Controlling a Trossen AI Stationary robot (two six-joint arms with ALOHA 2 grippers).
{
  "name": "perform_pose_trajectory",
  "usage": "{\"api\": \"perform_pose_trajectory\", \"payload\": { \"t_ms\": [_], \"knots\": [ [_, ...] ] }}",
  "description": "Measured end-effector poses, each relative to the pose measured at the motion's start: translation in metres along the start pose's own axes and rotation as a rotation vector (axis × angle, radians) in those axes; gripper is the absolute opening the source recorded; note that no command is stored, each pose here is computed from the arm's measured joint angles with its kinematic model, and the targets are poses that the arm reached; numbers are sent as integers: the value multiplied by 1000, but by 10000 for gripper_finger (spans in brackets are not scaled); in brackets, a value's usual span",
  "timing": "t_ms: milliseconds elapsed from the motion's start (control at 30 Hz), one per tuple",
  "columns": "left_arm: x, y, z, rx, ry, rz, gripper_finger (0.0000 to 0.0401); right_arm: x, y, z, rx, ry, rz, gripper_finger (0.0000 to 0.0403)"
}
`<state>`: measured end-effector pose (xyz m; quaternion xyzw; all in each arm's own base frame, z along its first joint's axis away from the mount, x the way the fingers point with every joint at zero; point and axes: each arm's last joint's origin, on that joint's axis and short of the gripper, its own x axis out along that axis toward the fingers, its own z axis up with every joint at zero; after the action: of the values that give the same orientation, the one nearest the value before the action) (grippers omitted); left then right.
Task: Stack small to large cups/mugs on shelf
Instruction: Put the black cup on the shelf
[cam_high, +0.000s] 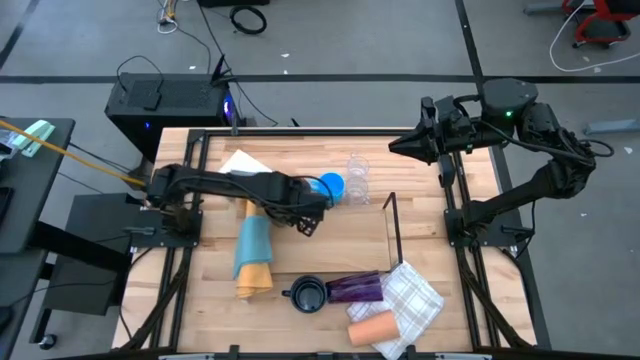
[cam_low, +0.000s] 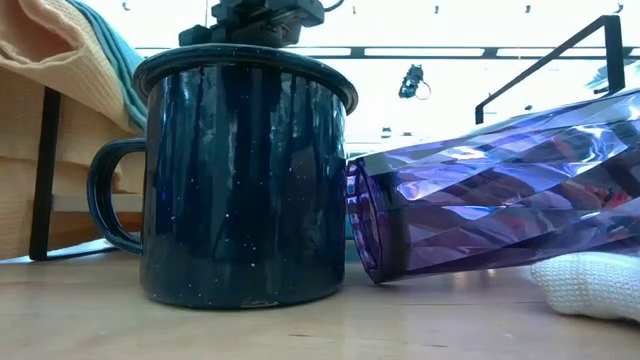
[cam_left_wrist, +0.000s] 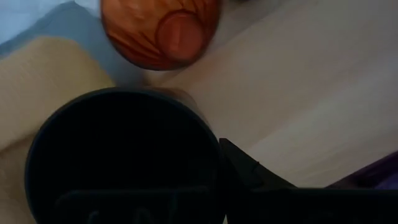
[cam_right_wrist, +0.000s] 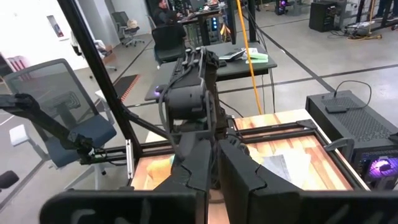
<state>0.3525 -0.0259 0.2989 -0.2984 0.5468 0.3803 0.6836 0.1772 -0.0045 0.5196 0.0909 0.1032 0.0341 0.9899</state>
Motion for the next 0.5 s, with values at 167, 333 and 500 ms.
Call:
{"api": "perform_pose_trajectory", "payload": {
  "t_ms": [167, 333, 500],
  "knots": [
    [-4, 3, 1, -1, -6, -7, 9, 0, 0, 0, 0, 0, 0, 38],
    [9, 4, -10, 4, 30, 29, 9, 0, 0, 0, 0, 0, 0, 38],
    [18, 5, -19, 2, 62, 6, 9, 0, 0, 0, 0, 0, 0, 38]
  ]
}}
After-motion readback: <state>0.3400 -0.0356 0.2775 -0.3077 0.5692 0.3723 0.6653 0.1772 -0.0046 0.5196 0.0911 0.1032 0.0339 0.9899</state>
